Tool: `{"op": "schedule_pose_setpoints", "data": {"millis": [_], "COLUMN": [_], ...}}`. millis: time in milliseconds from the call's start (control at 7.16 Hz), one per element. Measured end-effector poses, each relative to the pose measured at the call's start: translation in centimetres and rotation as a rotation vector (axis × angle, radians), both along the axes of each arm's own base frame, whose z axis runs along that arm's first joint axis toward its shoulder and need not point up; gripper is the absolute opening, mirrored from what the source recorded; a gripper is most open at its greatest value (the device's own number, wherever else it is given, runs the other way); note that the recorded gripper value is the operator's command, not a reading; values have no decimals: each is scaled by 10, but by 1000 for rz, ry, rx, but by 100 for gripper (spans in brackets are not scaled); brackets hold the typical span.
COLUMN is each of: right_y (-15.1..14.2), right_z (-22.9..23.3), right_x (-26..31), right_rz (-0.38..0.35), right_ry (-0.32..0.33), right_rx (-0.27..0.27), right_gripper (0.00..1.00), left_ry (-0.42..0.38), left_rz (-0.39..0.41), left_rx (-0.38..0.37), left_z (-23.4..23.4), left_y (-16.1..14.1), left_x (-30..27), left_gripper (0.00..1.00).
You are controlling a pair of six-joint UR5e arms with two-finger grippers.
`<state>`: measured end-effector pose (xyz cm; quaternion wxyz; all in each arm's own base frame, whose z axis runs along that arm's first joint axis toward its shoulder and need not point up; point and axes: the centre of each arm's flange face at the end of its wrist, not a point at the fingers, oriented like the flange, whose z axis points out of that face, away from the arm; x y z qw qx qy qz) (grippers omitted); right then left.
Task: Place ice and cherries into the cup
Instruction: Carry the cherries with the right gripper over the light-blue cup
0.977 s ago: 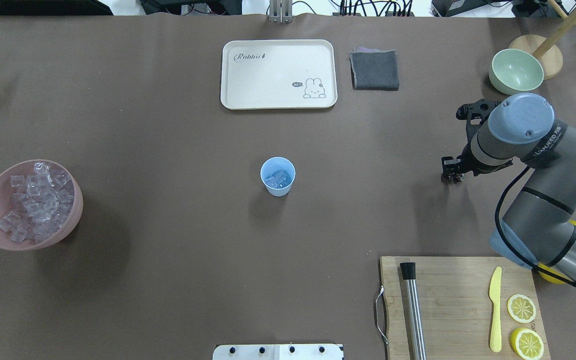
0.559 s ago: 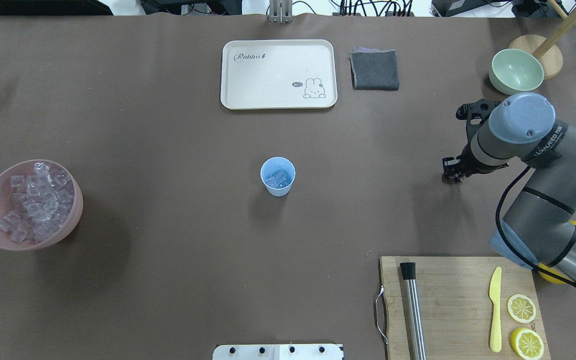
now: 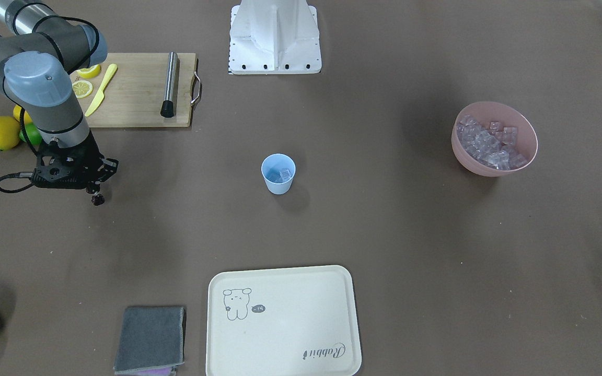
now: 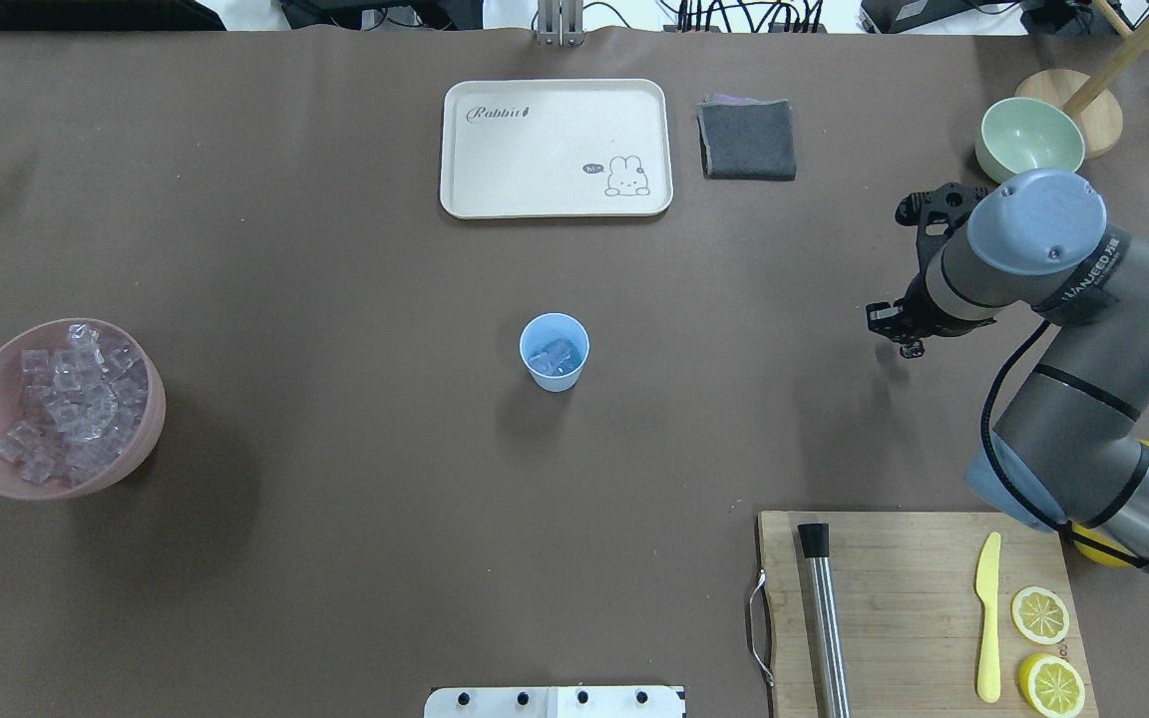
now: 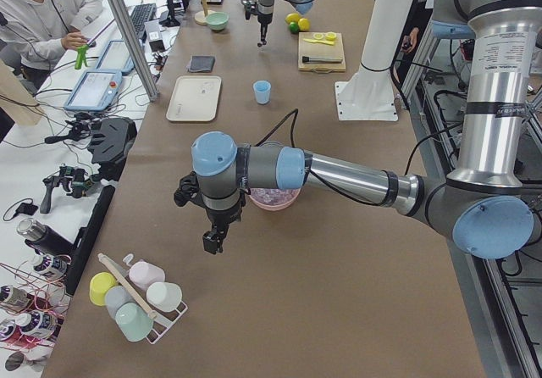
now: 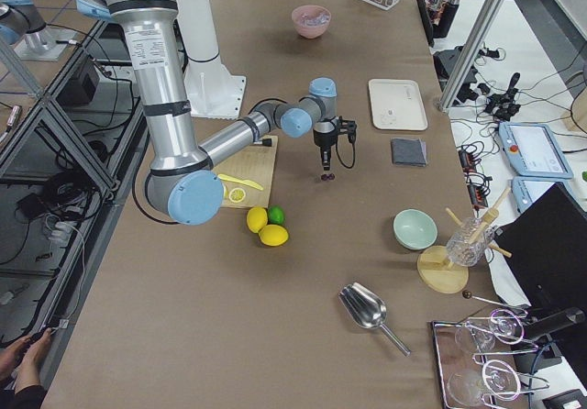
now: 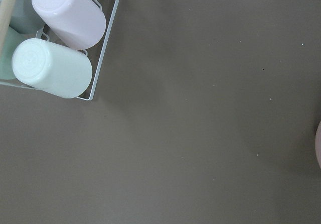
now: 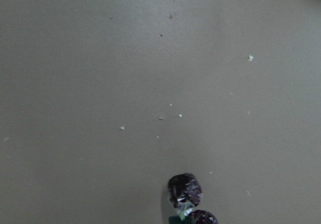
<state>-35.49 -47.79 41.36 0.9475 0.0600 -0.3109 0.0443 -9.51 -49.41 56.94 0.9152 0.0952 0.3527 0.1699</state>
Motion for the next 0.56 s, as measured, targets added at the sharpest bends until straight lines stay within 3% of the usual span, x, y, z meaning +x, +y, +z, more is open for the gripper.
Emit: {"op": "schedule_pose_setpoints", "data": {"millis": [419,559], "right_y": [-7,0], "right_z": [-112,-152], "right_x": [-57,-83], "right_rz": [248,311], "right_ry": [-131,-181], "right_rx": [-141,-159], "right_gripper": [0,0], "left_ry": [0,0], "left_rz": [0,1], "left_rx": [0,0], "left_z": [0,0], "left_y": [0,0], "left_x": [0,1], "left_gripper": [99,99]}}
